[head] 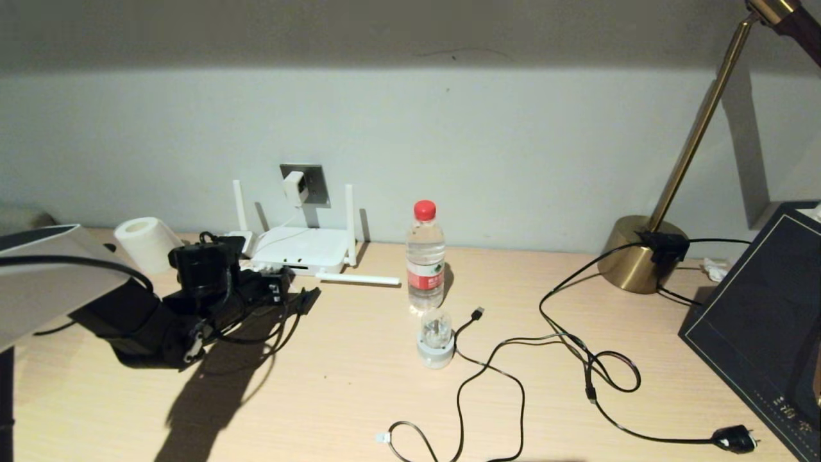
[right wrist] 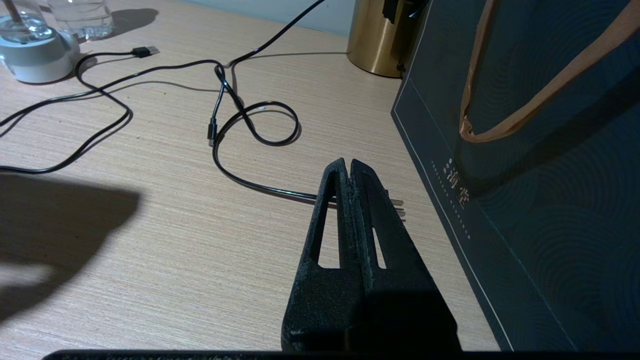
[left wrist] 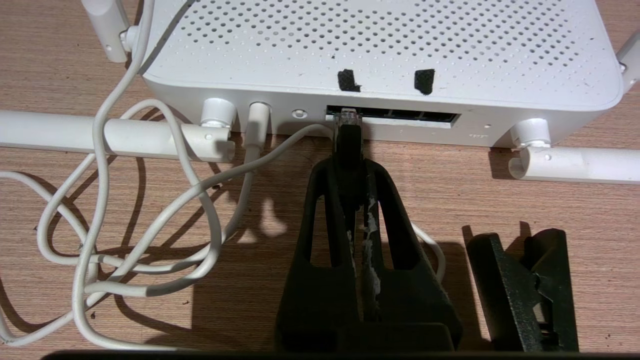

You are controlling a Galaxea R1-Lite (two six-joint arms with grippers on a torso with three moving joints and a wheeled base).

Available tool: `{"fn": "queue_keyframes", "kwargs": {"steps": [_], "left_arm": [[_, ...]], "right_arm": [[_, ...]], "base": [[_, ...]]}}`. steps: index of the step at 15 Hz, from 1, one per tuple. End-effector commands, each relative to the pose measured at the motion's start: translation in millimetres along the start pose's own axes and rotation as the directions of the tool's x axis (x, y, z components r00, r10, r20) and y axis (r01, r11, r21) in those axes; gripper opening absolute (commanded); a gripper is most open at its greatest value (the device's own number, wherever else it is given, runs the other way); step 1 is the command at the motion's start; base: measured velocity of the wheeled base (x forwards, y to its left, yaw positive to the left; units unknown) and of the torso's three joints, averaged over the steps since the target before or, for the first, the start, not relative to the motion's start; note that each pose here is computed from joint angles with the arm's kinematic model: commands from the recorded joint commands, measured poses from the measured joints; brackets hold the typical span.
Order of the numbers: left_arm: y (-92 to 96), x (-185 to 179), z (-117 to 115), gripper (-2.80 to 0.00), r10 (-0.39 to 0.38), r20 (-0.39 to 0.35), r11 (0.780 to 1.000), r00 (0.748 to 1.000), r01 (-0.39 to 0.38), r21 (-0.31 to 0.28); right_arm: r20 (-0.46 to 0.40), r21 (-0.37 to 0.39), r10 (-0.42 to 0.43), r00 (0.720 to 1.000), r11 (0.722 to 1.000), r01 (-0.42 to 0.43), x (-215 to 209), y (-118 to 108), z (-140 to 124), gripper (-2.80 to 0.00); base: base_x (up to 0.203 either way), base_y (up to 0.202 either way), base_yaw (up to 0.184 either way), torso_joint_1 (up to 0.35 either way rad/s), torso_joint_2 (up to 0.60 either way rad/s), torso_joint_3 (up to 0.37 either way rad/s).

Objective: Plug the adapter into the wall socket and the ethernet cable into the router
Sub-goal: Align cable and router interface, then plug cable into router interface

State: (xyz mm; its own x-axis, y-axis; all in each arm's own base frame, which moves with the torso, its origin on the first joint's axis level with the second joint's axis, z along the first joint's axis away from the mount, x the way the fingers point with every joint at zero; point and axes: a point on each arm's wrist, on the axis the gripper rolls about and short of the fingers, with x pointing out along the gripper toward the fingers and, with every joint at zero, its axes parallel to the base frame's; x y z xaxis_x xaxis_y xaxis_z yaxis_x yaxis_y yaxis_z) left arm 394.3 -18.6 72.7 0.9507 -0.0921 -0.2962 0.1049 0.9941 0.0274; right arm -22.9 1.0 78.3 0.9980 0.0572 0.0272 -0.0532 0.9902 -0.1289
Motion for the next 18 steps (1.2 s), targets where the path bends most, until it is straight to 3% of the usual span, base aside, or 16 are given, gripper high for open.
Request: {"fn": "queue_keyframes", "kwargs": {"steps": [1,18], "left_arm": [[0.5,0.1,0.4,-2.8,0.001,0.005,1.0,1.0,-0.001,0.0],[1.6,7.1,3.5,-2.8,0.003,0.023,1.0,1.0,-0.003,-0.012]], "right_arm": [[-0.013,0.0,0.003,1.0,1.0,-0.003,1.0,0.4,-3.3,-2.8],[-0.013,0.0,0.003,1.0,1.0,-0.003,1.0,0.4,-3.3,-2.8]], "base": [[0.0,0.0,0.0,0.0,0.0,0.0],[0.0,0.0,0.0,0.0,0.0,0.0]]}}
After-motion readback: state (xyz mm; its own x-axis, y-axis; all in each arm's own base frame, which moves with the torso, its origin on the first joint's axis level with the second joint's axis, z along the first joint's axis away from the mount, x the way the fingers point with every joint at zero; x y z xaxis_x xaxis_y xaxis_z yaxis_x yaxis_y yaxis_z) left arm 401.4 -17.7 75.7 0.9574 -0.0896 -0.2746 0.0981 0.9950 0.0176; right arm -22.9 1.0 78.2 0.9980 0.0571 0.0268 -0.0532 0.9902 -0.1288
